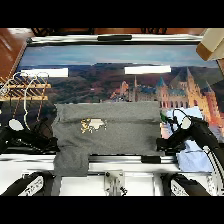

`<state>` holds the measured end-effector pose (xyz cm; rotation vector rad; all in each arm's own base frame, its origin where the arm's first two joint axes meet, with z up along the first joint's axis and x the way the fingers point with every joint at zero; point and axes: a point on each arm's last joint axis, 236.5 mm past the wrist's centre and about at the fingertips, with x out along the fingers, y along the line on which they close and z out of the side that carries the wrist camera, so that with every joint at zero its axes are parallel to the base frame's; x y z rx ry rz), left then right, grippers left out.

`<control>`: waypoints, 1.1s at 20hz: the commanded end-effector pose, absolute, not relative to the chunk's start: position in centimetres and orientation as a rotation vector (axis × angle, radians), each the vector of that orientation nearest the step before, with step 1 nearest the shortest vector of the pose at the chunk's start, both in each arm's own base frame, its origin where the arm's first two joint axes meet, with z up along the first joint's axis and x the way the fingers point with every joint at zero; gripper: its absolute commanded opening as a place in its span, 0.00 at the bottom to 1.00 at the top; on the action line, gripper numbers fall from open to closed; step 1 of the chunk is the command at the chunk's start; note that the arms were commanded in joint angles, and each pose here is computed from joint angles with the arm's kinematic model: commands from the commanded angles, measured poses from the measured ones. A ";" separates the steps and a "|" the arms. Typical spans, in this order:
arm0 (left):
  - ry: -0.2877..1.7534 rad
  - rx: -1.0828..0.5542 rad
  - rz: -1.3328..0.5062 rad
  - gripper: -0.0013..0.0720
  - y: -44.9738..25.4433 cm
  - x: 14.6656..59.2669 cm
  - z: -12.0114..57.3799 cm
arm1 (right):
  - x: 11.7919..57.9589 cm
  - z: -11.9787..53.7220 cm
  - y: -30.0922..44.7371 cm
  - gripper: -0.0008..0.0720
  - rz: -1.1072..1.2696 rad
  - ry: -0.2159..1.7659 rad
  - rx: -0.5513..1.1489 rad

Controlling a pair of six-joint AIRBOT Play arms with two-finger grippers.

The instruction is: Fold the shirts.

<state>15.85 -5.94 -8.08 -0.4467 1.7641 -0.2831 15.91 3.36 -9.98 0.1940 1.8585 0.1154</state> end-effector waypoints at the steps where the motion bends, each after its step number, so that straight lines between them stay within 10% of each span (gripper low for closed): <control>1: 1.740 -0.443 -0.285 0.05 -6.0 16.1 -7.7 | 15.3 -10.9 4.5 0.79 0.122 1.858 0.257; 4: 1.732 -0.439 -0.285 0.05 -6.0 16.1 -7.5 | 15.6 -11.3 4.7 0.74 0.117 1.837 0.273; 9: 1.707 -0.400 -0.346 0.05 -6.2 16.3 -7.3 | 16.1 -11.1 5.3 0.10 0.143 1.819 0.289; 22: 1.209 -0.293 -0.397 0.05 -4.8 32.3 2.0 | 35.7 -1.1 2.7 0.10 0.152 1.253 0.111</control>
